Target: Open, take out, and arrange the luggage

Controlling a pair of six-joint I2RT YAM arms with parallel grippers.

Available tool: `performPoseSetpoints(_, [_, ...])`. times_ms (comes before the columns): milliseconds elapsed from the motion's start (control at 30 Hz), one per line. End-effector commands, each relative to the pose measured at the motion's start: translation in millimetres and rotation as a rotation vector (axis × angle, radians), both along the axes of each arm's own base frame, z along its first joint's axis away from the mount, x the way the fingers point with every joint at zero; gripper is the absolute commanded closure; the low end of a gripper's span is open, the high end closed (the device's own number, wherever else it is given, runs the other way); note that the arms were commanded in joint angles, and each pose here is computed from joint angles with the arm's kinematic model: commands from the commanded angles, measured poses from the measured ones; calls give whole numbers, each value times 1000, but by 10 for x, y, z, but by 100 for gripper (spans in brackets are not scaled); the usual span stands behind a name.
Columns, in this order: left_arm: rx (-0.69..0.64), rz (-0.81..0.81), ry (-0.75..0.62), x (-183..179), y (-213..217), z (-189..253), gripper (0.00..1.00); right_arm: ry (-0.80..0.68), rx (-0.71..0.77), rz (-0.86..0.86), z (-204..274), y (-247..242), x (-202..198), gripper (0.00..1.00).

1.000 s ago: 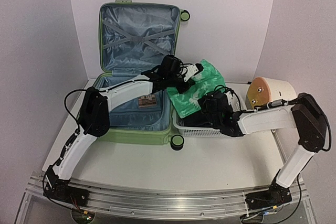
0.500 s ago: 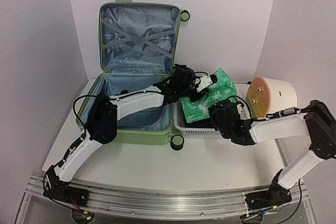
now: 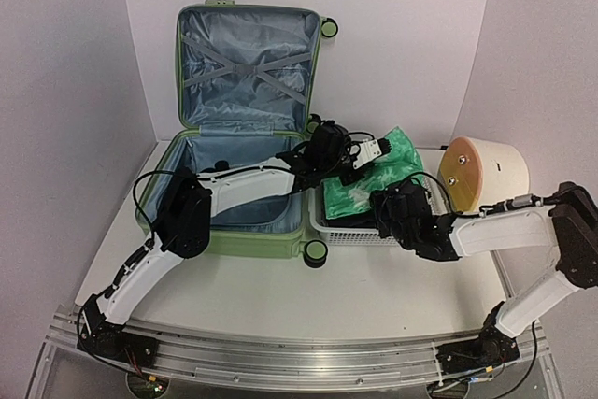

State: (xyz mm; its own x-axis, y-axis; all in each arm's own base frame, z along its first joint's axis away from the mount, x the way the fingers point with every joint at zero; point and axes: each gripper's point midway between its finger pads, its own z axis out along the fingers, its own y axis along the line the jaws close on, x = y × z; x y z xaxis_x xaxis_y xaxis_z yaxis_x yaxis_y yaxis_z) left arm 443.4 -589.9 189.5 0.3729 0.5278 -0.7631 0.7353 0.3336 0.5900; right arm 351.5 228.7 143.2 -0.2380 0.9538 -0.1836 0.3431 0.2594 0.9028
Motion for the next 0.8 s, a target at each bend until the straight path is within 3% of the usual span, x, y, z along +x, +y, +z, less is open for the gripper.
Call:
performPoseSetpoints(0, [-142,-1,-104,-23,-98,462,40,61,137,78,-1,159,-263,55])
performPoseSetpoints(67, [-138,16,-109,3,-81,466,28,43,71,61,89,58,-267,48])
performPoseSetpoints(133, [-136,42,-129,39,-49,528,24,2,-32,88,321,58,-225,46])
performPoseSetpoints(233, [-136,64,-149,70,5,696,22,31,-217,127,458,-19,-253,42])
performPoseSetpoints(400, [-104,70,-105,-5,166,985,21,63,-378,152,587,-329,-470,41])
performPoseSetpoints(500, [-38,-14,19,-193,242,1002,28,34,-492,182,778,-476,-523,40])
performPoseSetpoints(600, [53,-116,172,-456,298,753,36,26,-642,276,959,-531,-361,40])
performPoseSetpoints(767, [198,-224,340,-762,393,136,46,124,-605,460,790,-666,97,40])
